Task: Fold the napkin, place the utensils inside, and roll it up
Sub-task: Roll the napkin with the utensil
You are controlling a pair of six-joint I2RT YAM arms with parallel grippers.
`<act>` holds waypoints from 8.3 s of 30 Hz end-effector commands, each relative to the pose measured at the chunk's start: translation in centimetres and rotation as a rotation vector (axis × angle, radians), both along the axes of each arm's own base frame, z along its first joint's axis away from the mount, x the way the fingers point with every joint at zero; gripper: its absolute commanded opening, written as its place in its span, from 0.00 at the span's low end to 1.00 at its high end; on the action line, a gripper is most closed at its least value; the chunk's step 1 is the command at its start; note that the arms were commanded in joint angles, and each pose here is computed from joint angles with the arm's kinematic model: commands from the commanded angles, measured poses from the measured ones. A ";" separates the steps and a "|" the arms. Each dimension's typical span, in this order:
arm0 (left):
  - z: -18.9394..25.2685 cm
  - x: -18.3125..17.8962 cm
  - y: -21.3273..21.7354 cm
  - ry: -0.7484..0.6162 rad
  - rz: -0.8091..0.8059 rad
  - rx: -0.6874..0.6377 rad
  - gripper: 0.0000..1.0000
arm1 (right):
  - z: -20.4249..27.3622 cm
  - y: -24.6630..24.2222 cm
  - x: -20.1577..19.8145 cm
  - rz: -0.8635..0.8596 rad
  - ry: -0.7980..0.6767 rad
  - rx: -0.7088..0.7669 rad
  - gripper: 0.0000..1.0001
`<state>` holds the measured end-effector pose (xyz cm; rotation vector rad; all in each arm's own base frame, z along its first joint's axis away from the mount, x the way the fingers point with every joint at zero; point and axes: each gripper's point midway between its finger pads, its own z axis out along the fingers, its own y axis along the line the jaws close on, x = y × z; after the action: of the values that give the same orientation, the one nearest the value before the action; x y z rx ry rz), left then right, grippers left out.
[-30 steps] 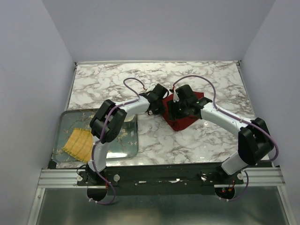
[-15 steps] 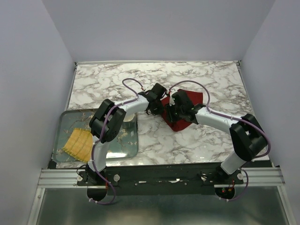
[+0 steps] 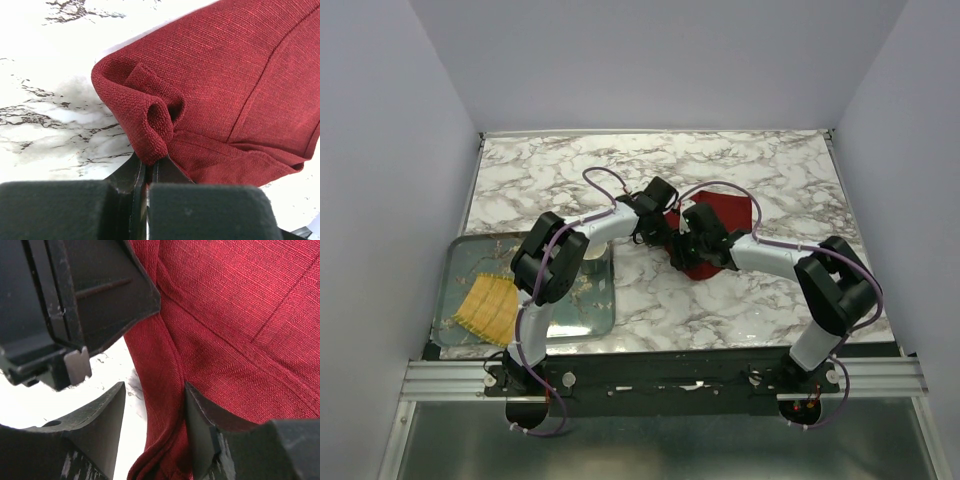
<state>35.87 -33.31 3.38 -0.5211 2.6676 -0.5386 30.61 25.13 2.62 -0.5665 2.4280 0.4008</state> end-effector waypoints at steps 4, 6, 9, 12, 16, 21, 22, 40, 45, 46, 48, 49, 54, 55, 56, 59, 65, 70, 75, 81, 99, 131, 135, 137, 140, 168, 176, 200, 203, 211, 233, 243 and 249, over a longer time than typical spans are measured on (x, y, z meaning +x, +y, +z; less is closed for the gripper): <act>2.6 -1.5 -0.8 0.028 -0.034 -0.098 0.00 | -4.4 -2.0 -1.4 -0.073 0.070 -0.093 0.56; 2.5 -1.9 -0.5 0.038 -0.033 -0.106 0.00 | -4.7 -2.5 -1.2 -0.111 0.065 -0.109 0.51; 2.1 -2.0 -0.1 0.047 -0.029 -0.110 0.00 | -5.2 -2.7 -1.3 -0.121 0.077 -0.121 0.38; 1.6 -1.8 0.4 0.053 -0.033 -0.100 0.00 | -5.6 -2.6 -1.5 -0.104 0.089 -0.121 0.25; 1.0 -1.1 1.2 0.046 -0.057 -0.059 0.00 | -5.4 -1.5 -2.6 -0.021 0.121 -0.072 0.04; 1.2 0.8 1.6 -0.050 -0.158 0.017 0.00 | -4.4 2.2 -5.4 0.145 0.320 0.158 0.01; 1.2 1.1 1.7 -0.066 -0.165 0.032 0.05 | -4.2 2.1 -5.2 0.136 0.355 0.202 0.01; 5.6 -0.9 4.2 -0.234 -0.214 0.139 0.93 | -2.2 2.1 -4.2 0.075 0.743 0.632 0.01; 3.8 -2.6 3.9 -0.186 -0.196 0.081 0.86 | -2.6 2.0 -3.9 0.057 0.765 0.643 0.00; 3.7 -2.9 3.7 -0.178 -0.201 0.077 0.86 | -2.6 1.9 -3.8 0.054 0.764 0.644 0.01; 3.8 -3.3 3.7 -0.192 -0.204 0.069 0.71 | -2.7 1.9 -3.7 0.045 0.763 0.637 0.01; 4.3 -3.2 3.2 -0.225 -0.210 0.058 0.62 | -2.7 1.9 -3.6 0.045 0.761 0.638 0.01; 5.6 -3.9 2.0 -0.299 -0.256 -0.045 0.45 | -2.7 1.9 -3.1 0.045 0.750 0.631 0.00; 5.7 -3.9 1.7 -0.302 -0.269 -0.053 0.40 | -2.8 1.9 -3.3 0.042 0.760 0.622 0.01; 5.6 -3.7 1.4 -0.297 -0.274 -0.056 0.32 | -2.8 1.8 -3.0 0.050 0.746 0.613 0.00; 5.9 -3.3 1.0 -0.306 -0.274 -0.067 0.14 | -2.9 1.7 -3.0 0.048 0.749 0.594 0.01; 4.5 -3.1 0.4 -0.261 -0.283 -0.098 0.07 | -2.6 1.7 -2.5 0.046 0.739 0.577 0.01; 2.4 -2.4 1.6 -0.249 -0.263 -0.064 0.04 | -2.2 1.5 -2.4 0.048 0.730 0.565 0.01; -1.2 -2.2 3.7 -0.202 -0.249 0.013 0.02 | -2.2 1.2 -2.4 0.056 0.730 0.527 0.04; -3.5 -1.9 5.3 -0.178 -0.240 0.075 0.01 | -0.2 0.7 -0.3 0.087 0.651 0.441 0.14; -5.8 -2.7 5.5 -0.124 -0.242 0.083 0.00 | 6.3 -2.7 -2.4 0.069 0.281 0.122 0.59; -6.9 -3.2 5.2 -0.060 -0.286 0.071 0.00 | 7.8 -5.1 -0.1 -0.066 0.049 -0.224 0.58; -7.0 -3.2 5.1 -0.053 -0.283 0.054 0.00 | 9.3 -2.2 -0.3 0.027 -0.040 -0.129 0.59; -7.0 -3.1 4.8 -0.048 -0.285 0.033 0.00 | 8.5 -1.6 -0.9 0.071 -0.050 -0.127 0.59; -7.2 -3.2 5.0 -0.039 -0.285 0.028 0.00 | 7.1 -0.2 -1.0 0.132 -0.056 -0.101 0.51; -7.4 -2.7 5.4 -0.020 -0.282 0.000 0.00 | 3.1 0.7 0.2 0.121 -0.060 -0.280 0.56; -7.3 -2.6 5.3 -0.019 -0.279 -0.003 0.00 | 3.4 0.6 0.5 0.124 -0.067 -0.298 0.61; -6.7 -2.5 5.3 -0.010 -0.299 -0.026 0.00 | -3.6 -1.9 0.1 0.039 0.116 -0.354 0.47; -6.1 -2.3 5.2 -0.021 -0.306 -0.030 0.00 | -3.9 -2.2 -0.2 0.030 0.160 -0.314 0.36; -2.6 -0.2 5.0 -0.095 -0.345 0.006 0.06 | -3.2 -0.2 -1.7 0.109 0.323 -0.077 0.16; 4.1 -1.9 4.9 -0.156 -0.258 -0.031 0.86 | -3.4 0.6 -2.0 0.098 0.740 0.461 0.11; 1.4 -0.5 3.7 -0.075 -0.106 -0.062 0.78 | -4.1 0.0 -1.5 0.091 0.722 0.439 0.11; 0.9 0.3 3.9 -0.082 -0.052 -0.052 0.63 | -4.5 -0.4 -1.3 0.087 0.709 0.414 0.11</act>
<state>34.39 -29.41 4.29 -0.3555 2.6620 -0.6709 31.14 26.38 2.36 -0.3961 2.6775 1.4371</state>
